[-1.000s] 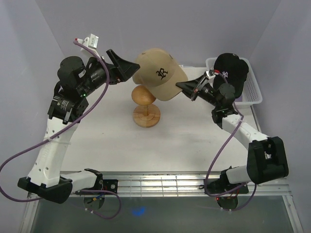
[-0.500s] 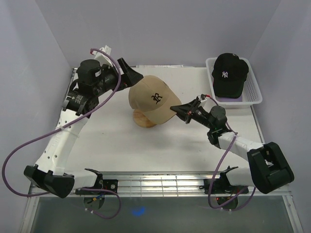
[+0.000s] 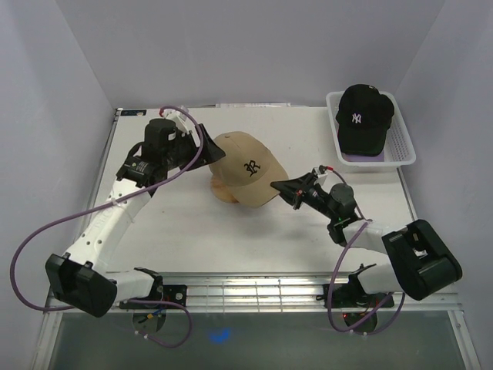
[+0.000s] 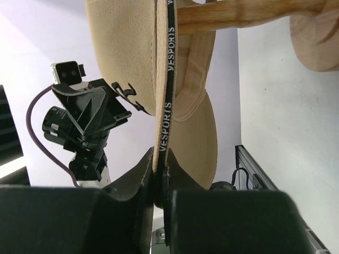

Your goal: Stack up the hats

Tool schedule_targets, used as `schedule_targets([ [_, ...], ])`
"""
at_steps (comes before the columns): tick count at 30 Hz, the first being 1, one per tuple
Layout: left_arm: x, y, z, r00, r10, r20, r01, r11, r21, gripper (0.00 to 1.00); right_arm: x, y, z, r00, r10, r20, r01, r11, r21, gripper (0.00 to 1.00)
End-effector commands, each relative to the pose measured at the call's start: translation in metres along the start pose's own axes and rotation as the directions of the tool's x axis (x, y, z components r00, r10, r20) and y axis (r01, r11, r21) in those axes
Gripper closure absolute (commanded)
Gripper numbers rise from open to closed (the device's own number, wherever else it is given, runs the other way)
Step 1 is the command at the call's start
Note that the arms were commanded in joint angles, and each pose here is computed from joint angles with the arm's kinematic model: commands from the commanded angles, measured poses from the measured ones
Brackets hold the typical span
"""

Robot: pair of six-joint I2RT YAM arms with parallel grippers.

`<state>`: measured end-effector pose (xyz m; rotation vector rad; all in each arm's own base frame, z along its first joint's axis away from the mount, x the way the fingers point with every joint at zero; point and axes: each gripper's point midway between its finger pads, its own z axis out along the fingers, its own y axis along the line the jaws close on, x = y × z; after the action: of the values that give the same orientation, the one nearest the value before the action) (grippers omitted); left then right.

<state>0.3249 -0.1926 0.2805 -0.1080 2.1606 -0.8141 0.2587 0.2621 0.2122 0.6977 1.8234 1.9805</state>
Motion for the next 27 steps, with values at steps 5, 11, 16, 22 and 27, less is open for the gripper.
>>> schedule_targets([
  [5,0.007,0.011,0.001,0.999,0.027,0.018,-0.026,0.999,-0.021,0.12,0.007,-0.002,0.001,0.999,-0.038,0.007,0.038,0.998,-0.054,0.92],
  [11,0.004,0.018,0.008,0.999,0.043,0.021,-0.042,0.998,-0.053,0.13,0.008,-0.017,0.004,0.999,-0.038,0.003,0.038,0.999,-0.009,0.86],
  [16,0.003,0.021,0.014,0.998,0.054,0.011,-0.053,0.996,-0.068,0.13,0.009,-0.027,0.000,1.000,-0.016,0.008,0.016,1.000,0.007,0.54],
  [22,0.004,0.024,0.022,0.998,0.065,-0.008,-0.065,0.995,-0.079,0.13,0.008,-0.028,0.004,1.000,-0.012,0.007,0.012,1.000,0.020,0.43],
  [27,0.002,0.025,0.023,0.997,0.071,-0.011,-0.072,0.994,-0.086,0.14,0.008,-0.033,0.006,1.000,-0.014,0.001,0.014,0.998,0.055,0.37],
])
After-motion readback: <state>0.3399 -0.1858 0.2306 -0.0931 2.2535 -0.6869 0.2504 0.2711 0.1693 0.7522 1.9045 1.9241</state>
